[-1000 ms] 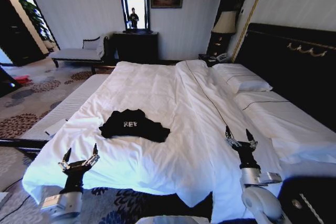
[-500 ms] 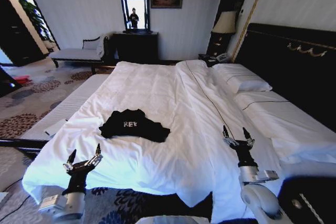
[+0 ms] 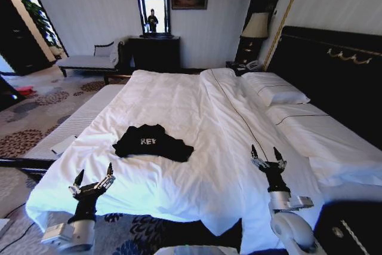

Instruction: Fold the clothes on the bed.

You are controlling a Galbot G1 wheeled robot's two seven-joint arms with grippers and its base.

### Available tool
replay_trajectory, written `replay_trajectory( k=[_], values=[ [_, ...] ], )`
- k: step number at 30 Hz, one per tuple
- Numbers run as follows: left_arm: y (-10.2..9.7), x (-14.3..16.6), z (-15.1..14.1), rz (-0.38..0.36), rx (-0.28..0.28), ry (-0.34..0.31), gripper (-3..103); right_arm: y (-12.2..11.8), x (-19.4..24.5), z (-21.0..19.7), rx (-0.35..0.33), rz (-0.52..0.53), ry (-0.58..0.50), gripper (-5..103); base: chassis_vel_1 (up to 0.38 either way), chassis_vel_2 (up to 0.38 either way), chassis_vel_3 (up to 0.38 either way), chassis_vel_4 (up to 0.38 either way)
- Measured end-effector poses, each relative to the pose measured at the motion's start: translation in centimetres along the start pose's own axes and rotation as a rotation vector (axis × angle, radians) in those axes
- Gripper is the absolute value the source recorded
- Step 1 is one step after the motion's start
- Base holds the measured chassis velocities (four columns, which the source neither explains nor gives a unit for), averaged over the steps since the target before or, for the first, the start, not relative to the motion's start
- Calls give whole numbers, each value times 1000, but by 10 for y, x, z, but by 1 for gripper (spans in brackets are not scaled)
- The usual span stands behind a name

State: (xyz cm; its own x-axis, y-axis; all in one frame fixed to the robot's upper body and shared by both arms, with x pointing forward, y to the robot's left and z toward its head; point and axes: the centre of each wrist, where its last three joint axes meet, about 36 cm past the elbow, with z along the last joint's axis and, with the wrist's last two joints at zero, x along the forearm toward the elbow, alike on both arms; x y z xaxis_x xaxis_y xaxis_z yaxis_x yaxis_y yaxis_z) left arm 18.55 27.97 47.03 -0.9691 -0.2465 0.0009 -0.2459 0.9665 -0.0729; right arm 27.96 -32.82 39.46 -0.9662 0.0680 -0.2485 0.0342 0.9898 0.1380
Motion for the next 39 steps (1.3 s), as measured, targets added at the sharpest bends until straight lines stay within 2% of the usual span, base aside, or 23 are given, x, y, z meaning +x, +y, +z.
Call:
replay_trajectory(
  k=[25,39],
  values=[
    [3,-3,11,3,-30,3,100,3,7,7,-7,48,21,100,5,9,-2,-8],
    [7,-7,17,2,-26,10,100,3,10,18,-1,58,44,100,4,39,-8,-40]
  ],
)
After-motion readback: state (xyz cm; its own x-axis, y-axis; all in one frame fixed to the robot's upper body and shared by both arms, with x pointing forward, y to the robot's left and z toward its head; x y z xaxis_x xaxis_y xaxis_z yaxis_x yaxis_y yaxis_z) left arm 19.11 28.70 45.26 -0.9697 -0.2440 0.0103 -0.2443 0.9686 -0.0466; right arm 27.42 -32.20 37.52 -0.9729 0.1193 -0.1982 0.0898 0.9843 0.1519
